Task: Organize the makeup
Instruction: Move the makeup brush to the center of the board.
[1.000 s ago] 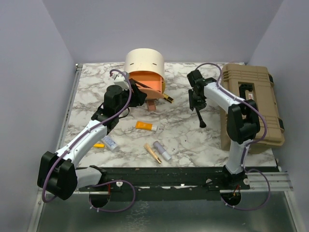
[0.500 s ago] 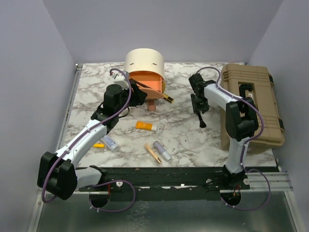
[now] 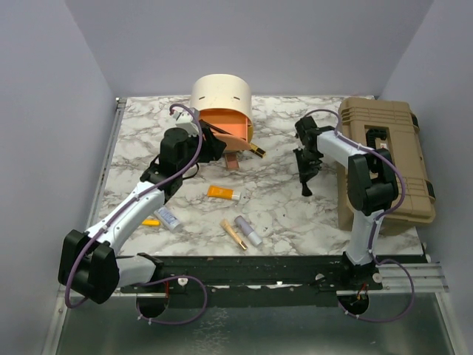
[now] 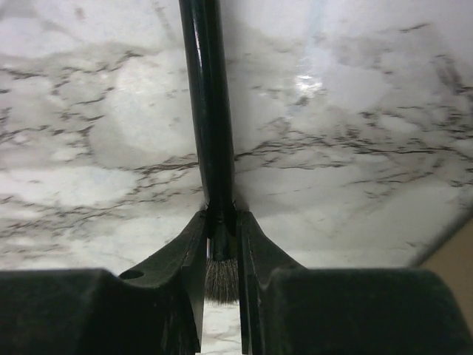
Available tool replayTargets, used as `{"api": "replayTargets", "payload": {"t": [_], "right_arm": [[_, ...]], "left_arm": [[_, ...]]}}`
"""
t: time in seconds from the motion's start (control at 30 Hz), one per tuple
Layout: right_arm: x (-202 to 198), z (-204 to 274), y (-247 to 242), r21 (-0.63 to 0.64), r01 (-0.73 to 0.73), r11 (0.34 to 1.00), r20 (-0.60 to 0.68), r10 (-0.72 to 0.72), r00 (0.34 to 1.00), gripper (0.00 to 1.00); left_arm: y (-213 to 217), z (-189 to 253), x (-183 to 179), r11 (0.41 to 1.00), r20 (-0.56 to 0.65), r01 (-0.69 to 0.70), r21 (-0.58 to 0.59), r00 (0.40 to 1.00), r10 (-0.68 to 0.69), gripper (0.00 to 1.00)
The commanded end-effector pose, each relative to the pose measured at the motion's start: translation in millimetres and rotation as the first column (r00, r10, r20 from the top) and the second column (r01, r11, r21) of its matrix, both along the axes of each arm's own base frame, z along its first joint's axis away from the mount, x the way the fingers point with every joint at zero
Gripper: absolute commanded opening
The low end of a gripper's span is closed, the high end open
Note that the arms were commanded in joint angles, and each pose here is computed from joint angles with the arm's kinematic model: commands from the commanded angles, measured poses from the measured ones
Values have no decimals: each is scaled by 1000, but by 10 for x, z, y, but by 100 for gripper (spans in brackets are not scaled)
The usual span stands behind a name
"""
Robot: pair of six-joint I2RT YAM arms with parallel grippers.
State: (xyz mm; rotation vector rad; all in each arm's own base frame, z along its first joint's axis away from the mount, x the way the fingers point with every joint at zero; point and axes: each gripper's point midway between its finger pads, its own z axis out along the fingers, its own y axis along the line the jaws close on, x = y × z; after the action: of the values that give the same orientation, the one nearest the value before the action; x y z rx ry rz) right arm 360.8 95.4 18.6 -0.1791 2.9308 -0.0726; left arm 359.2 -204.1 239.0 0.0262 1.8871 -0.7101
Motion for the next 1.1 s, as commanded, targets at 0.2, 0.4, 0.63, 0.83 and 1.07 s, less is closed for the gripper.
{"api": "replayTargets", "payload": {"t": [0.2,0.4,0.63,0.83,1.07], "right_arm": [[-12,203,925,402,-143,904,-8,159,987,22],[23,161,1097,321,-235,917,-6,250,968,31],[78,202,995,255,-215,943,33,214,976,34],[-62,252,1026,304,-195,932,66,184,981,41],[-52,141,1053,332,-93,938,78,71,994,41]], "left_arm": [[-57,138,72,1000,29,13,-2,999,-13,55],[-40,126,82,1000,23,-1,-5,1000,2,55],[55,769,-159,996,158,9,-85,987,4,55],[-44,136,40,1000,11,1,-26,1000,0,55],[-33,140,23,999,10,-5,-33,1000,5,55]]}}
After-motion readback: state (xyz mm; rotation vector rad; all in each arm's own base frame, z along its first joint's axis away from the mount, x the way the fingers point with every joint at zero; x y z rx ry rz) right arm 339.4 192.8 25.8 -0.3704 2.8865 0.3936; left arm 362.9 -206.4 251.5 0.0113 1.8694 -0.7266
